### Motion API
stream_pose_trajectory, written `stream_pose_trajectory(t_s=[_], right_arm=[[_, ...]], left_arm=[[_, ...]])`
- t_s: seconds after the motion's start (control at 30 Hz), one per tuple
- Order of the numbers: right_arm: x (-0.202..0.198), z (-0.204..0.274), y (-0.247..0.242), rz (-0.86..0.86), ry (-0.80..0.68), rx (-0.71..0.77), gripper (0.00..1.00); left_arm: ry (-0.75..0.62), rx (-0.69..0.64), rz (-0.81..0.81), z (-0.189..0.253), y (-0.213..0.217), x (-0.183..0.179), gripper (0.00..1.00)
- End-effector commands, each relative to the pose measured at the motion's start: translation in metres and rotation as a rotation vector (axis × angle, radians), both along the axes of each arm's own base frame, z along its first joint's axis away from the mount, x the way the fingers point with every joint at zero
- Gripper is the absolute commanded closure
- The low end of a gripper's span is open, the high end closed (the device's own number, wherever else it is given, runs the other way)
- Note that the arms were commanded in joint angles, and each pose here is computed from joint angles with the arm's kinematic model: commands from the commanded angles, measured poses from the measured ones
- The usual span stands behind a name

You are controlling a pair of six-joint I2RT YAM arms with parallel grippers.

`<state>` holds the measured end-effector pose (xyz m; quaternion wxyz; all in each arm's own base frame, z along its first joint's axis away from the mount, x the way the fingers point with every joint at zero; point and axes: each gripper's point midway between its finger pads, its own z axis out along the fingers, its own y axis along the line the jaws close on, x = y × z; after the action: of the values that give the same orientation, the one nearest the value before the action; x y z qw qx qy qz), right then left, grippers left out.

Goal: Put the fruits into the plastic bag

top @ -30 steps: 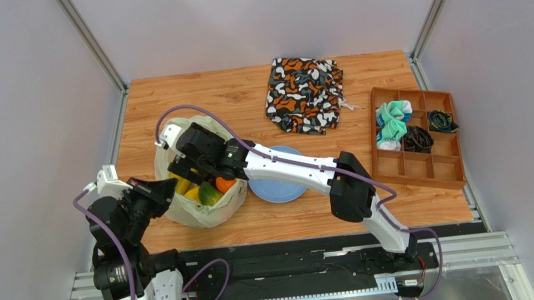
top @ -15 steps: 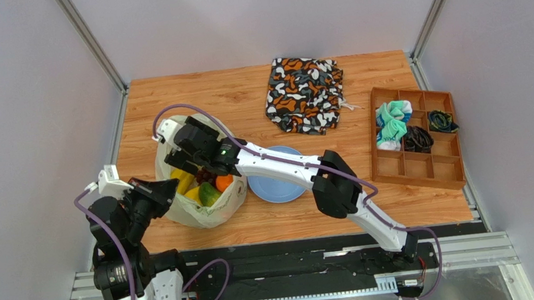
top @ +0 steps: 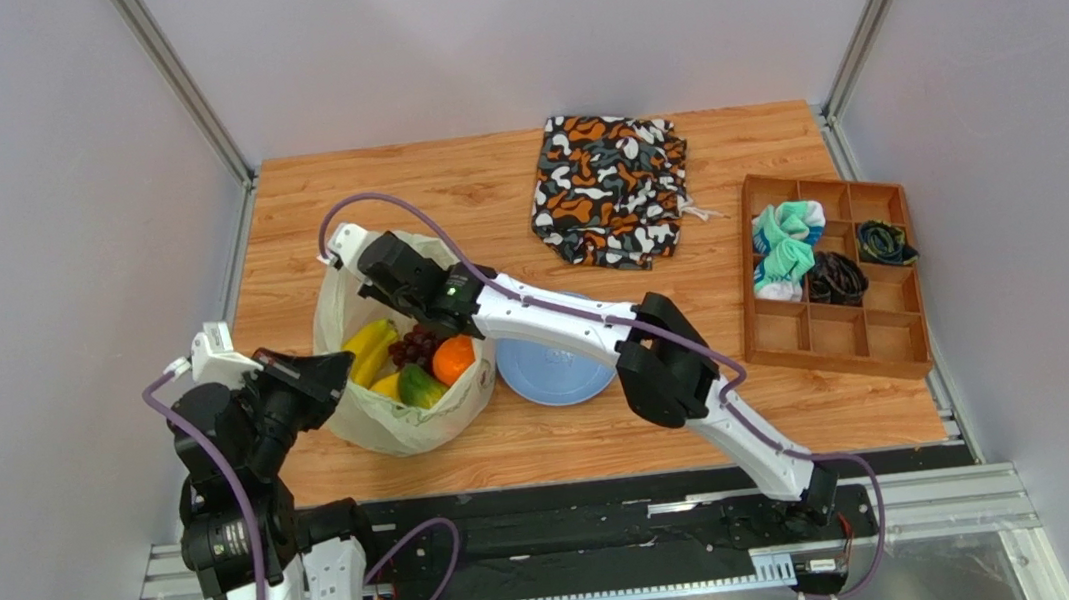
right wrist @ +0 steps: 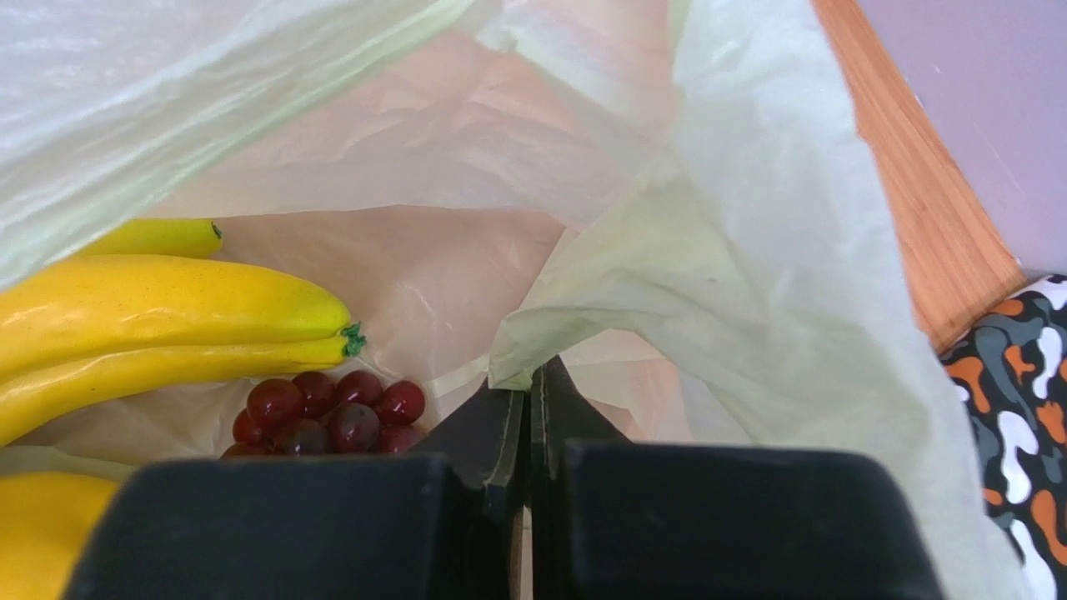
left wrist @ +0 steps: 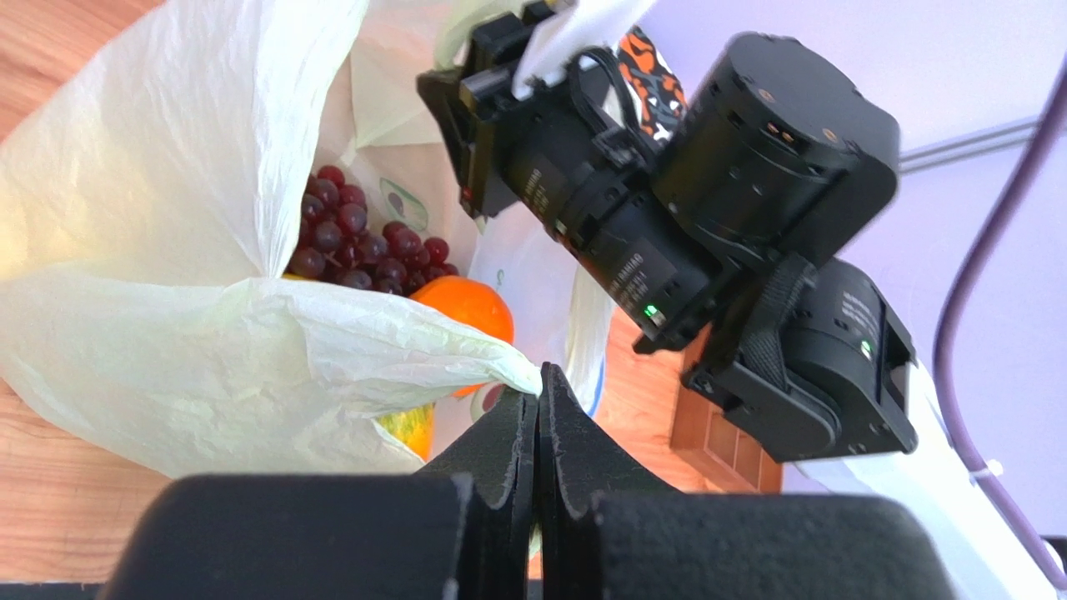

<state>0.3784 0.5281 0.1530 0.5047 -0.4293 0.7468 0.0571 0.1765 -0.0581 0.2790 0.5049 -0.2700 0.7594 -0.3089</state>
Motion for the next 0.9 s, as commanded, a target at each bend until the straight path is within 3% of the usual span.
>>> stream_pose_trajectory(t_s=[0.0, 0.2, 0.4, 0.57, 0.87], right_arm=[[0.003, 0.150, -0.016, -0.033, -0.132, 0.249, 1.00], [-0.015, 0.289, -0.053, 0.020, -0.138, 0.565, 1.00], [-0.018, 0.356, -0.097, 0.064, -0.002, 0.869, 1.00], [0.001, 0.316, -0.099, 0.063, 0.152, 0.866, 1.00], [0.016, 0.197, -0.070, 0.075, 0.331, 0.656, 1.00]], left_arm=[[-0.095, 0.039, 0.026, 0.040, 0.009, 0.016, 1.00], [-0.221, 0.094, 0.050, 0.109, 0.019, 0.038, 1.00], [-0.322, 0.244, 0.115, 0.169, 0.036, 0.036, 1.00], [-0.307, 0.298, 0.170, 0.164, 0.049, 0.040, 1.00], [-0.216, 0.275, 0.126, 0.107, 0.050, 0.065, 1.00]])
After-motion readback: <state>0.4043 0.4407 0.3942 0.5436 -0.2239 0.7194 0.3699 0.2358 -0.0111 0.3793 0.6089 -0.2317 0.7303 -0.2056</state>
